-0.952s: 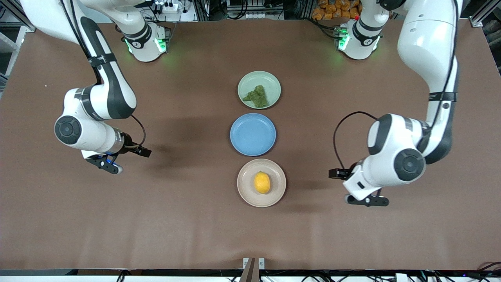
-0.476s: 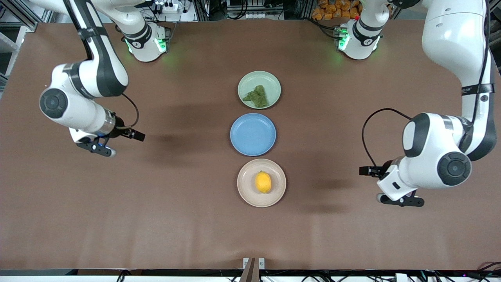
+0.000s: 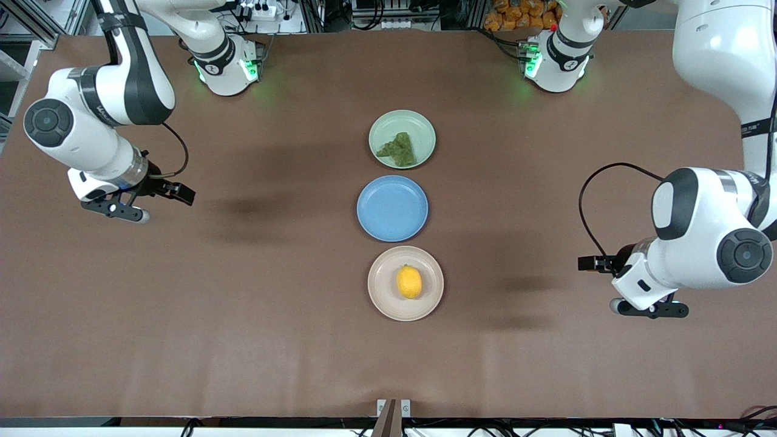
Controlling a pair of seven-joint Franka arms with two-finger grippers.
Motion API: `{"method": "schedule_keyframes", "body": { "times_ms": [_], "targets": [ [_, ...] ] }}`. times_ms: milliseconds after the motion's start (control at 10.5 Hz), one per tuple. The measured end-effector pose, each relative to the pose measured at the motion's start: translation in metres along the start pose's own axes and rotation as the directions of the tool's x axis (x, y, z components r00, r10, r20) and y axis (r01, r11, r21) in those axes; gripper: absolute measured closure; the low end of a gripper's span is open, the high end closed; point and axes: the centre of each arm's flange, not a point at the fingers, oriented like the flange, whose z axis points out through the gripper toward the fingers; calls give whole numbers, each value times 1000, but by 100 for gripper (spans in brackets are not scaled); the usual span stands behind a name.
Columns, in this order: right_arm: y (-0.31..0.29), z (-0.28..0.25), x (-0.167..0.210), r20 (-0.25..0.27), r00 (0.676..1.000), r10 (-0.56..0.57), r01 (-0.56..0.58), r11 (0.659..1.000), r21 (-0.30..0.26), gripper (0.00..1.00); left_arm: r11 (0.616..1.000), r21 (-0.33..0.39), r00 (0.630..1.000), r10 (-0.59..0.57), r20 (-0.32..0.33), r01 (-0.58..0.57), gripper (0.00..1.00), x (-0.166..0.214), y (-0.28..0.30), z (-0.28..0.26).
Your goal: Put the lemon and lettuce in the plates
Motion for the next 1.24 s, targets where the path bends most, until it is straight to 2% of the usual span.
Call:
{"method": "schedule_keyframes", "body": {
  "times_ms": [286,476,571,1048,1238],
  "targets": [
    [12,-29,10,-72,997,-16,17,1000,11,0,999,38,999,-27,-24,28,0,-14,-29,-24],
    [6,-62,18,-127,991,-34,37,999,20,0,999,49,999,-23,-31,25,0,-45,-29,-45],
    [2,-79,21,-137,989,-52,56,998,18,0,998,53,999,-19,-36,21,0,-62,-26,-52],
    [6,-180,22,-101,986,-133,132,991,-13,0,997,73,997,-22,-75,28,0,-145,-27,-107],
    [10,-225,17,-112,977,-179,178,984,-18,0,997,76,998,-27,-62,32,0,-163,-26,-129]
  ]
}}
